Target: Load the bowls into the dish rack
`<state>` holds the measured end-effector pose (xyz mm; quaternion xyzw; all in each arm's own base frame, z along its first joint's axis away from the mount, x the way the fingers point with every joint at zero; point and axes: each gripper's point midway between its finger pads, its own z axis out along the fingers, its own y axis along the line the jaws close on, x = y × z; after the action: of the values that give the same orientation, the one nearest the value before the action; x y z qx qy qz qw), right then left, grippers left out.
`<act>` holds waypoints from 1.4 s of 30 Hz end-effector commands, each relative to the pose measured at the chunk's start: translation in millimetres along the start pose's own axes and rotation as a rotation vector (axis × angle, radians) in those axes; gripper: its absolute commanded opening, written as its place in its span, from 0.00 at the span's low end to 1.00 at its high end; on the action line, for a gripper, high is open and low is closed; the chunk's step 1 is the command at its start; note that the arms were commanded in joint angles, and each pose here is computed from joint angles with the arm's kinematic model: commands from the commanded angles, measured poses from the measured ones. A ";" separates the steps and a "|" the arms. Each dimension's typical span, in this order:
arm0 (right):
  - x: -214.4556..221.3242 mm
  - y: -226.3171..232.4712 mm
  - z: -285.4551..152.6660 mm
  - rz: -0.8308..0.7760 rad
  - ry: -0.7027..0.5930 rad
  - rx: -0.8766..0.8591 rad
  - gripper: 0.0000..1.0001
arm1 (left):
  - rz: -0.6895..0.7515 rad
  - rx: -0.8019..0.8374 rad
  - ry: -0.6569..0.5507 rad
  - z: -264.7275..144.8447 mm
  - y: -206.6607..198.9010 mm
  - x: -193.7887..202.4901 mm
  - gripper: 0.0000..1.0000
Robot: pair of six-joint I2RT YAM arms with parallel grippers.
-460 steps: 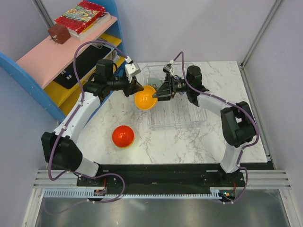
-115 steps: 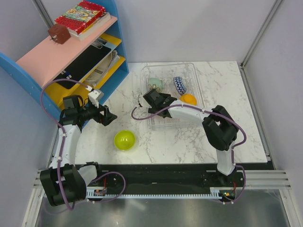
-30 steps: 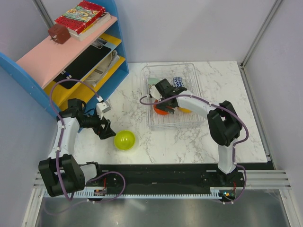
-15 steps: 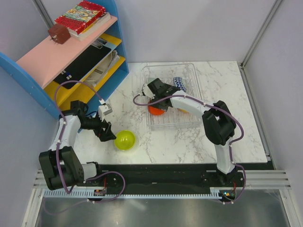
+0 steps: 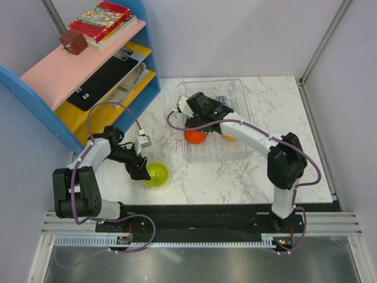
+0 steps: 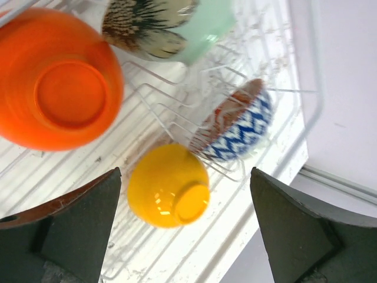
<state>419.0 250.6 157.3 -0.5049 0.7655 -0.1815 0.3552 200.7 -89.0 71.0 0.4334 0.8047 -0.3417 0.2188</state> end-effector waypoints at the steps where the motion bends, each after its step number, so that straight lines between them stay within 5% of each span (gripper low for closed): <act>1: -13.5 -34.4 -57.8 0.103 -0.114 0.055 0.98 | 0.059 -0.044 0.086 14.9 9.6 0.1 0.94; 3: -15.3 -40.7 -73.9 0.134 -0.153 0.058 0.97 | 0.042 -0.062 0.129 18.5 12.4 5.6 0.90; 8: -17.3 -39.9 -95.1 0.175 -0.216 0.020 0.98 | 0.024 -0.078 0.180 25.4 18.3 9.5 0.59; 14: -20.8 -39.3 -109.1 0.202 -0.266 -0.014 0.98 | 0.006 -0.089 0.211 29.7 22.0 13.4 0.02; 21: -34.3 -27.7 -122.9 0.258 -0.347 -0.105 0.98 | 0.038 -0.108 0.176 23.7 22.9 -6.9 0.02; 34: -107.0 27.9 -178.8 0.581 -0.570 -0.731 0.98 | 0.245 -0.325 -0.377 -41.7 51.5 -210.5 0.02; 42: -110.5 22.2 -155.8 0.834 -0.548 -1.026 0.98 | 0.292 -0.339 -0.460 -41.3 42.9 -267.2 0.02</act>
<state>317.1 337.9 277.1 -0.3467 0.7836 0.3804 0.3479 357.3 -164.0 207.7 0.4261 0.7451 -0.2415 0.4527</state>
